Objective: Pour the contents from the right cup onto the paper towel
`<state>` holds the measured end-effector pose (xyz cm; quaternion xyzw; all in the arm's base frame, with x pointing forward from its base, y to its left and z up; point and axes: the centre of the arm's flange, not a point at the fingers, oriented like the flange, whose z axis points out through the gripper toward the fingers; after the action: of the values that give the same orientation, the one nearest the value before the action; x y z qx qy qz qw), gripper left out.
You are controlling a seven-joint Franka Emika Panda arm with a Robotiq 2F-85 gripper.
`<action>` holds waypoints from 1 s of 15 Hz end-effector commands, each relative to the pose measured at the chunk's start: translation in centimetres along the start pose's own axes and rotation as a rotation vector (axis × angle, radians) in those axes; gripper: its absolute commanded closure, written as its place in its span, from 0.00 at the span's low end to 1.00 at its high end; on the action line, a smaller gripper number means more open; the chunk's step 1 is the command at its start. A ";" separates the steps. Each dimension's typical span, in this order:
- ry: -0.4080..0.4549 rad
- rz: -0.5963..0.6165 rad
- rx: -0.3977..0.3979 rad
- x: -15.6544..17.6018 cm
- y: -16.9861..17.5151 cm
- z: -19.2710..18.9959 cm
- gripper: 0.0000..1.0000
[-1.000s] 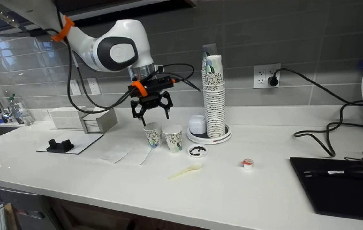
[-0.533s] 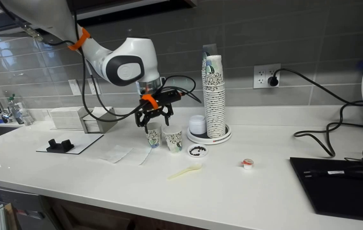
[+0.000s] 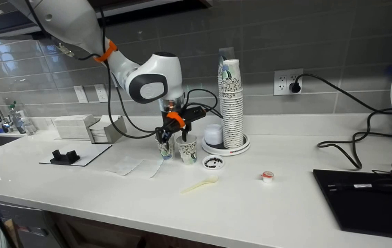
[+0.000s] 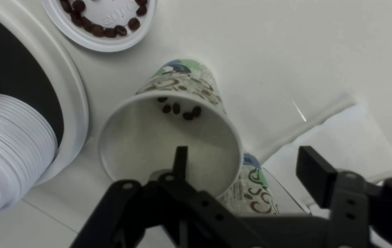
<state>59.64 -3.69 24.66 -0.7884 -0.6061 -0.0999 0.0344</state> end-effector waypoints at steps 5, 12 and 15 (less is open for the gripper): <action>0.038 -0.005 0.007 -0.4 1.6 1.0 0.77; 0.035 -0.014 -0.004 -0.3 1.3 0.8 1.00; 0.038 -0.016 -0.012 -0.1 0.8 0.3 0.99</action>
<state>60.71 -3.90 23.79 -0.7871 -0.6065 -0.1050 0.0397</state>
